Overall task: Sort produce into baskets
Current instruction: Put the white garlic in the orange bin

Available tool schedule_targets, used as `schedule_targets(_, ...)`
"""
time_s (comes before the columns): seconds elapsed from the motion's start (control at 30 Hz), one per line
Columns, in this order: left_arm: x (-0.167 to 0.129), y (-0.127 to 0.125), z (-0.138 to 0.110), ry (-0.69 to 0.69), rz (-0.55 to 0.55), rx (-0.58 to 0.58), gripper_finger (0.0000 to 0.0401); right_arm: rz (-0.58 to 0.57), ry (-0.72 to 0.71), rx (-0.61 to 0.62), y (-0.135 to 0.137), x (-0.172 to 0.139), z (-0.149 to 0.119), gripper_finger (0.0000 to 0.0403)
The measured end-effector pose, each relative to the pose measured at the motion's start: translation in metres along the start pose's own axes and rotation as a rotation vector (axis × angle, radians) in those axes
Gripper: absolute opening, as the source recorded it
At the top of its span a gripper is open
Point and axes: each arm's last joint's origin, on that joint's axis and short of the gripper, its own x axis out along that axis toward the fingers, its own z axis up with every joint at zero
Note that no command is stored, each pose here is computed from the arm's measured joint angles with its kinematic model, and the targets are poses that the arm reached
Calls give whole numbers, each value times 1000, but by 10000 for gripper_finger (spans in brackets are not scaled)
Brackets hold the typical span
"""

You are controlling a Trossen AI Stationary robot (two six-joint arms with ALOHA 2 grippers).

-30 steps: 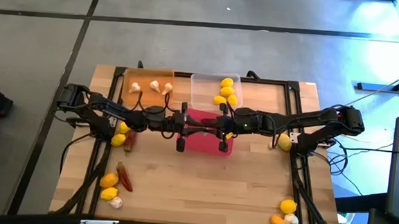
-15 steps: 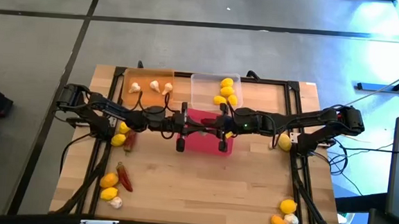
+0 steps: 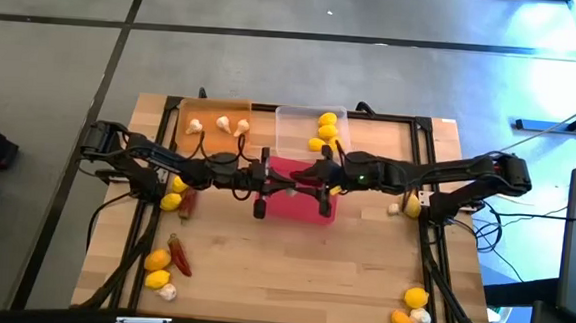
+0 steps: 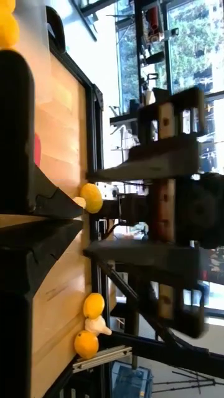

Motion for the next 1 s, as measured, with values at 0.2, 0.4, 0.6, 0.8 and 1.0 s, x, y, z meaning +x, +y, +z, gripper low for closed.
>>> schedule_targets(0.2, -7, 2, 10, 11, 21, 12, 2, 8, 95, 9, 0, -31, 4, 194)
schedule_targets(0.4, -20, 11, 24, 34, 99, 24, 9, -1, 261, 124, 2, -59, -4, 195)
schedule_targets(0.6, -40, 29, 41, 59, 259, 31, 12, -15, 350, 145, 16, -62, -17, 195)
schedule_targets(0.8, -62, 47, 57, 57, 427, 26, 12, 44, 276, 122, 33, -55, -32, 195)
schedule_targets(1.0, -80, 68, 65, 88, 627, 76, 12, 96, 199, 111, 46, -51, -52, 195)
